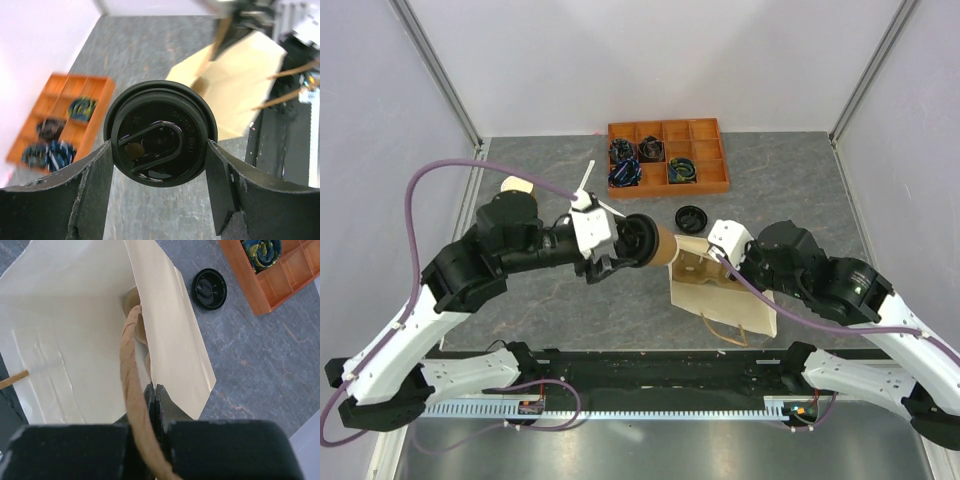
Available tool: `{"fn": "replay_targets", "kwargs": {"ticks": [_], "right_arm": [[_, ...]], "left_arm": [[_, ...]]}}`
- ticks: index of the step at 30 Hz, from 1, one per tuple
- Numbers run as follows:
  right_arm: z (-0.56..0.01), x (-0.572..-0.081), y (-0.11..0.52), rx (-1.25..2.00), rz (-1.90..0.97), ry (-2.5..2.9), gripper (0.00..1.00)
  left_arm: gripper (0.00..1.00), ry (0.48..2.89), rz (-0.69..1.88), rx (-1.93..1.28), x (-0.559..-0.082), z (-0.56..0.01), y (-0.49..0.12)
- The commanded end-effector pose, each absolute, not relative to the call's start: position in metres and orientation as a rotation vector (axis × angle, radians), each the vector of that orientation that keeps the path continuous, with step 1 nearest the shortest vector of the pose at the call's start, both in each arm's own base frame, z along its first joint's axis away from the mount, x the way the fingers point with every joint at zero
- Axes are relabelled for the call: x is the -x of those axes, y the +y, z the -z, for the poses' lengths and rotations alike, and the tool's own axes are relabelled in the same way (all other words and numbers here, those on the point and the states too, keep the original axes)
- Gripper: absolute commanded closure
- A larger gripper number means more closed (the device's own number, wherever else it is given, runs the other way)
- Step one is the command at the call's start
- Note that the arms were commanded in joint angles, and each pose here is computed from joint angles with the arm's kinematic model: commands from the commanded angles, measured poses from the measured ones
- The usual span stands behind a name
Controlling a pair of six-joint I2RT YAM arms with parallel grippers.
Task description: Pack the takeout coffee
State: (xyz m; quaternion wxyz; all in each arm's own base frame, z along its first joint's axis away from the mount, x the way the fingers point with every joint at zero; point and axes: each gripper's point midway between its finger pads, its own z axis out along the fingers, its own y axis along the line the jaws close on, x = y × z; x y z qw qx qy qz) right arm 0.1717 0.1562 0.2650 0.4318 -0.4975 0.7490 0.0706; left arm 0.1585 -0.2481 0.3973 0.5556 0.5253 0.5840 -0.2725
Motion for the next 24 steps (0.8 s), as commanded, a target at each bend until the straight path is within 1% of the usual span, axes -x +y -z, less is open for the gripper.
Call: {"fn": "replay_targets", "kwargs": {"ticks": [1,6,12,17,20,24], "right_arm": [[-0.288,-0.180,0.166,1.099,-0.233,1.869,1.00],[-0.290,-0.181,0.169,1.072,-0.255,1.877,1.00],[-0.295,-0.182,0.174,1.047,-0.284,1.879,1.00],[-0.305,-0.180,0.185,1.006,-0.363,1.886,1.00],[-0.317,-0.175,0.194,0.994,-0.441,1.891,1.00],[-0.326,-0.178,0.198,0.971,-0.454,1.865,1.00]], "left_arm": [[0.55,1.192,0.536,-1.378,-0.153,-0.393,-0.265],[0.57,0.967,0.463,-1.428,-0.136,-0.414,-0.288],[0.58,0.807,0.437,-1.513,-0.112,-0.412,-0.309],[0.60,0.768,0.420,-1.567,-0.102,-0.403,-0.323],[0.60,0.759,0.418,-1.590,-0.099,-0.396,-0.320],[0.61,0.776,0.379,-1.635,-0.102,-0.376,-0.319]]}}
